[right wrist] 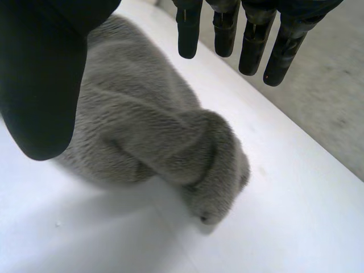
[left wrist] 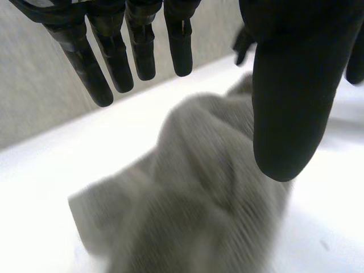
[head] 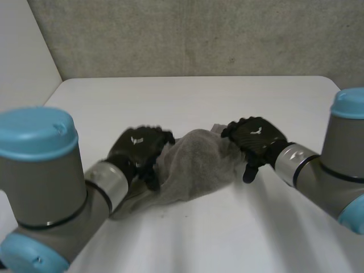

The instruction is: Fold the laundry

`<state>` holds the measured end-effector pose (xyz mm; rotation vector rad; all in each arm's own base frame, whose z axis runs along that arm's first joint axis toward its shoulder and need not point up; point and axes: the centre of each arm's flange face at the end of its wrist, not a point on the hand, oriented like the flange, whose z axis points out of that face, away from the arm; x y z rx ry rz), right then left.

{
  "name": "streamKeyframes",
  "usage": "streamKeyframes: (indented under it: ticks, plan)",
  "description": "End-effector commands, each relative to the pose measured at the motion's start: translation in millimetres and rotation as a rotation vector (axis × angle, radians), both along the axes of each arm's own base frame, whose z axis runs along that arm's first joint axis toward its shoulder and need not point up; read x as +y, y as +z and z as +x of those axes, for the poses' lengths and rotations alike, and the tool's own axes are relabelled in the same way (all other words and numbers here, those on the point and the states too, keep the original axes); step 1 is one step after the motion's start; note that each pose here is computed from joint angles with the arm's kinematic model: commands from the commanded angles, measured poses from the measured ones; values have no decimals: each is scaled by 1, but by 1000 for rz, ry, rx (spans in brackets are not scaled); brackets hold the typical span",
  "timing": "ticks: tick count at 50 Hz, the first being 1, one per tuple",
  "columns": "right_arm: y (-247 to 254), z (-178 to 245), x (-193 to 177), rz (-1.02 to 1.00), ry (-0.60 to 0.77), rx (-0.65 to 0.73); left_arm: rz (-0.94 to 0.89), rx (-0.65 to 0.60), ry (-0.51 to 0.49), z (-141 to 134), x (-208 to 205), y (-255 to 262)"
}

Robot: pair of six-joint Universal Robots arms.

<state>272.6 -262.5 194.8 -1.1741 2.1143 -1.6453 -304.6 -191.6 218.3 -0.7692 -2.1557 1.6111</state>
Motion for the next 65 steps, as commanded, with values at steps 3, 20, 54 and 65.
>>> streamKeyframes:
  ticks: [3, 20, 54, 65]
  plan:
    - [6, -28, -21, 69, -146, -118, -86, 74, -12, -33, -46, 10]
    - [-3, -43, -32, 97, -189, -111, 36, 40, -148, -75, -88, -59]
    - [25, 31, -139, -327, -156, -285, -440, -34, -13, -87, -142, 10]
    - [133, 51, -112, -841, -80, -478, -797, 190, 183, -57, -133, 137]
